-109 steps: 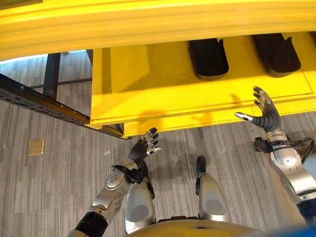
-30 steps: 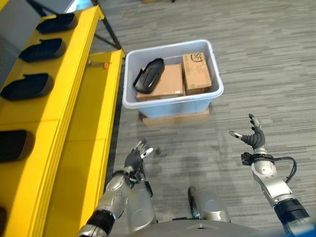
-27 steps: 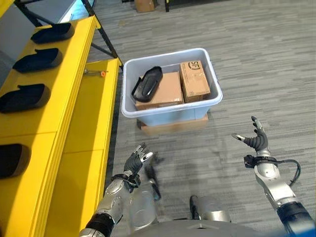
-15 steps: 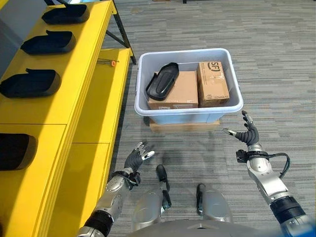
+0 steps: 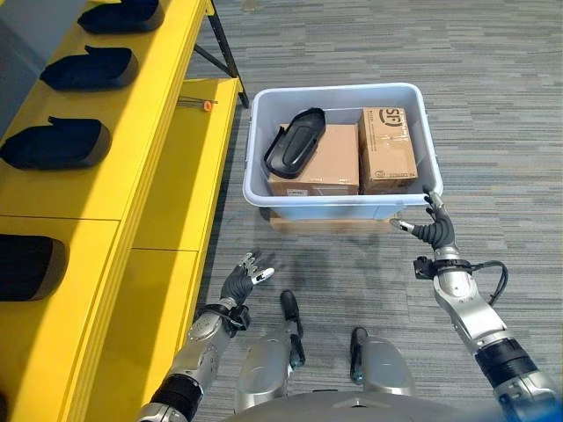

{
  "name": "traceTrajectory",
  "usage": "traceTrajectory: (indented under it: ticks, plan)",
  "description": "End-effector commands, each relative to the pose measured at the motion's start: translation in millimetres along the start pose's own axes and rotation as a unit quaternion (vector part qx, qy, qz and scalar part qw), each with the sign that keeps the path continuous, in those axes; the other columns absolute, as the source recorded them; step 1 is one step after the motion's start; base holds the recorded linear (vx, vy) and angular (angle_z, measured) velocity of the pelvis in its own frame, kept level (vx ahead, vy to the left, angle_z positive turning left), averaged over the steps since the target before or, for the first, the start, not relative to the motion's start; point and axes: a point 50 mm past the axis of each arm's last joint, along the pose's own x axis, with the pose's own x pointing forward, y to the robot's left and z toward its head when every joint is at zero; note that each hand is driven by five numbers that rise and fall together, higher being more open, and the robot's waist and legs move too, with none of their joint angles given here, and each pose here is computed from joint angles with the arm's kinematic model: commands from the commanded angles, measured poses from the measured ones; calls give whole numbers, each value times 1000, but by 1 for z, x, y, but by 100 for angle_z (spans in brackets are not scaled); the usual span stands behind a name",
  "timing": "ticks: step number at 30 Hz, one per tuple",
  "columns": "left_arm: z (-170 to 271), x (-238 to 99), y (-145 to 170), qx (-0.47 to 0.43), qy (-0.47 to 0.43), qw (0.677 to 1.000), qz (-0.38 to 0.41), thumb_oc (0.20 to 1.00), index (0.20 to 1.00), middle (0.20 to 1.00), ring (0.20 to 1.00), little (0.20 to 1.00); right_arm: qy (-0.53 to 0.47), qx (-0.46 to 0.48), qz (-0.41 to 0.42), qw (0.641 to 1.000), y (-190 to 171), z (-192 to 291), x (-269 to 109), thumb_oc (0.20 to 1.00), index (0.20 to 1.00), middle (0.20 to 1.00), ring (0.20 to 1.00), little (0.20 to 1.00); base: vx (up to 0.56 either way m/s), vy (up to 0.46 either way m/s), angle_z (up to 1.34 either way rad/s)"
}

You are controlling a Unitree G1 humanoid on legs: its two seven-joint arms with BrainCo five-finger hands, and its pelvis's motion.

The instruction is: Move parts from the plastic box to the shelf.

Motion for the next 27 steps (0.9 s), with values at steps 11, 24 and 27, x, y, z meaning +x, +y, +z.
traceTrajectory:
  ticks: [11, 24, 27]
  plan:
    - [3, 5, -22, 73, -8, 996, -57, 1000, 1000, 1000, 1000, 1000, -7, 65, 22, 998, 20, 9, 8, 1000, 1000, 1000, 1000, 1000, 180, 30, -46]
    - [-2, 6, -34, 62, 6, 995, -78, 1000, 1000, 1000, 1000, 1000, 11, 15, -4, 1000, -2, -7, 0, 1000, 1000, 1000, 1000, 1000, 107, -149, 33]
    - [-1, 8, -35, 73, 11, 994, -86, 1000, 1000, 1000, 1000, 1000, -8, 7, -9, 1000, -4, 0, 0, 1000, 1000, 1000, 1000, 1000, 99, -208, 16]
